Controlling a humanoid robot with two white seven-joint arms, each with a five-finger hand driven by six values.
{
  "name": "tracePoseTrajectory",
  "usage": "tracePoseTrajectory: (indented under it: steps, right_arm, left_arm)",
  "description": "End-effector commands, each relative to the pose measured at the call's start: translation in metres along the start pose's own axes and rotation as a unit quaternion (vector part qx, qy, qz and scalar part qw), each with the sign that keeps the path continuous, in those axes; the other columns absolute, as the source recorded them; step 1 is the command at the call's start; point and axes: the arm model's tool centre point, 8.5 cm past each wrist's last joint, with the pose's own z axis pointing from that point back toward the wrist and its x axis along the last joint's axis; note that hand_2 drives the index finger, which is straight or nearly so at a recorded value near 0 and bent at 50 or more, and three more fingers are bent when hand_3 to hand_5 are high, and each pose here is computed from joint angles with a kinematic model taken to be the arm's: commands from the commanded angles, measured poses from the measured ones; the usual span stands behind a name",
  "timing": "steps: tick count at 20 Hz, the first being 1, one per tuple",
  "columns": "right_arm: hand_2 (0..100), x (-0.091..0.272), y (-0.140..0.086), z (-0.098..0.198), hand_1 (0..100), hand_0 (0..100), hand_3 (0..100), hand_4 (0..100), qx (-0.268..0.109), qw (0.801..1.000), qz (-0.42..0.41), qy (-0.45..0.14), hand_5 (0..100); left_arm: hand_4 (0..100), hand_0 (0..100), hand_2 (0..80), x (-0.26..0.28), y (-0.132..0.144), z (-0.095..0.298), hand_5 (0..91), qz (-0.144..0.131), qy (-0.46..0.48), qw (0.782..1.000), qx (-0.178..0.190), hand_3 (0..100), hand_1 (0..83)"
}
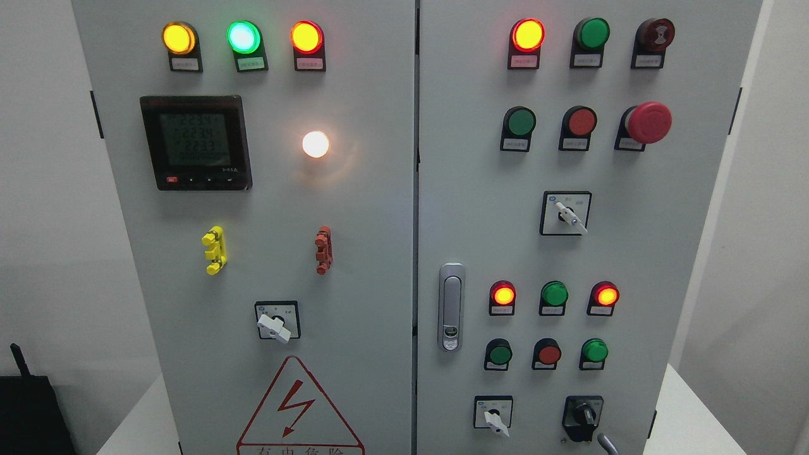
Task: Trip black knob to open circuit
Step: 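Reach the right hand up to the black rotary knob and grip it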
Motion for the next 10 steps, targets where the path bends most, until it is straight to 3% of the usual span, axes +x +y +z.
tracePoseTrajectory:
  steps: [1,10]
  right_arm:
    - [0,0.0013,-0.0017,-0.0005,0,0,100,100,-0.002,1.000,0.002,-0.002,100]
    - [0,0.0014,0.0033,-0.0008,0,0,100,100,0.004,1.000,-0.001,-0.003,100]
  left_arm:
    - [0,12,0.0,-0.0007,-0.0001,0.0000,0.0,-0.011,0.004,1.000,-0.001,0,38.9]
    - [0,12,0.0,-0.0009,-0.0001,0.0000,0.0,-0.011,0.005,1.000,-0.001,0,38.9]
